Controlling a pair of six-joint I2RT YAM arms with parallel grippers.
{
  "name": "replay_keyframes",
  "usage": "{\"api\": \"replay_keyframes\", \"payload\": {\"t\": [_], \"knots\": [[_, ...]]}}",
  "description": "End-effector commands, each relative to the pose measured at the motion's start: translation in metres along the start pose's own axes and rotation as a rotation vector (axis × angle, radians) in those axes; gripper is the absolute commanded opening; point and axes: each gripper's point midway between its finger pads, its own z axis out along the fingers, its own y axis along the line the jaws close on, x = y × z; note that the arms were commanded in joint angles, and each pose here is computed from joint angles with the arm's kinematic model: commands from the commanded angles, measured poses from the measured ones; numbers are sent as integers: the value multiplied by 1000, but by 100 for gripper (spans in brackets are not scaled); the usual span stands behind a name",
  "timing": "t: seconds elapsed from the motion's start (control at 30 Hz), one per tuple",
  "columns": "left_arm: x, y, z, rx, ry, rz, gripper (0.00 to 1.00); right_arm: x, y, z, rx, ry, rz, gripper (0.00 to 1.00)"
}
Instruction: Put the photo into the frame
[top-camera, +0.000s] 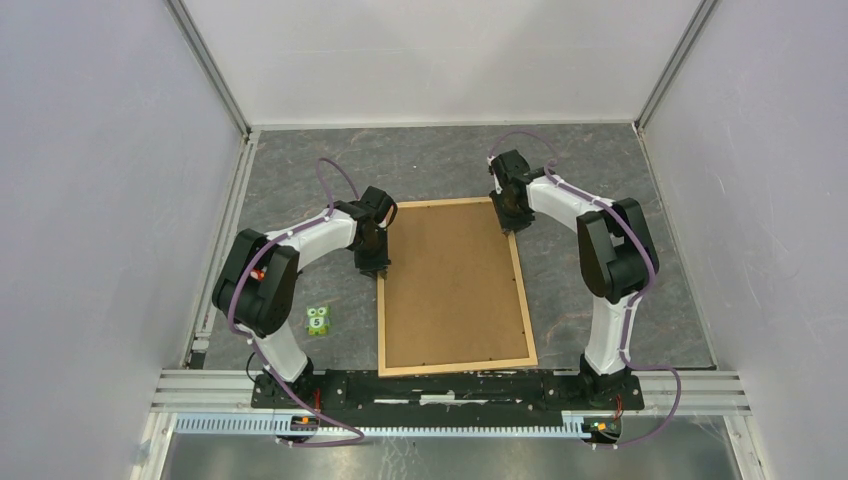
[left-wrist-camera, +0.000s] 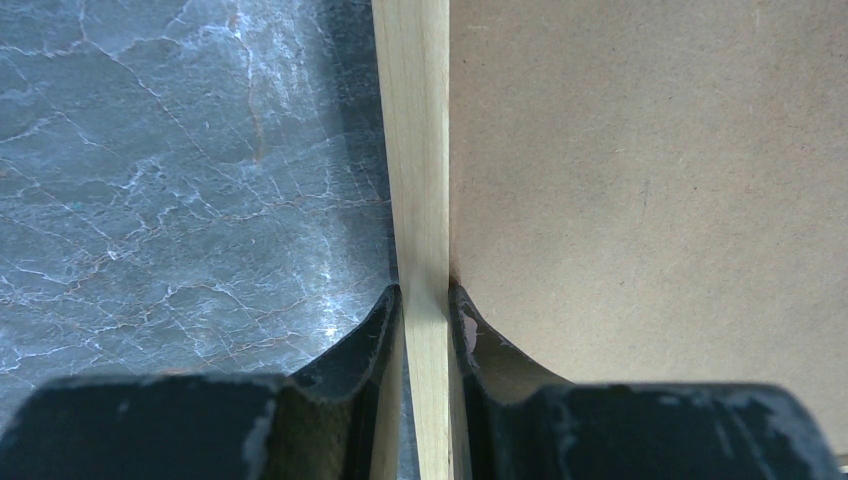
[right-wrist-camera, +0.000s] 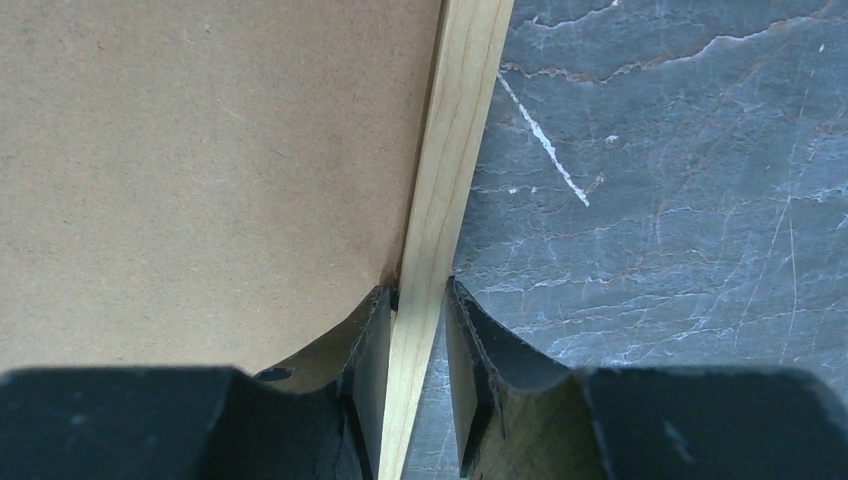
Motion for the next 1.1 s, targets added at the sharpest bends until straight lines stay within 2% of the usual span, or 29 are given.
{"api": "replay_keyframes", "payload": {"t": [0.0, 0.07, 0.13, 0.3, 0.37, 0.47, 0.6, 0.73, 0.83, 0.97, 1.07], "knots": [[20, 22, 7, -91, 50, 66, 22, 71, -16, 56, 50, 215, -12, 34], [19, 21, 7, -91, 49, 68, 22, 68, -7, 54, -23, 201, 15, 36], [19, 21, 7, -90, 49, 67, 22, 55, 11, 46, -166, 149, 67, 40], [18, 21, 7, -90, 50, 70, 22, 5, 37, -7, -524, -58, 184, 55], [18, 20, 8, -92, 54, 74, 22, -9, 32, -30, -558, -143, 179, 67], [17, 19, 10, -87, 64, 76, 22, -14, 14, -43, -471, -188, 145, 81], [12, 13, 15, -39, 88, 45, 23, 14, 9, -34, -421, -143, 149, 82], [5, 8, 29, 15, 152, -22, 23, 47, 36, -29, -492, -138, 181, 82], [-6, -12, 39, 94, 182, -45, 24, 57, 56, -35, -525, -170, 189, 82], [-41, -48, 54, 212, 197, -62, 25, 63, 74, -55, -601, -253, 289, 82], [-84, -72, 57, 258, 138, -62, 25, 67, 90, -74, -687, -324, 376, 82]]}}
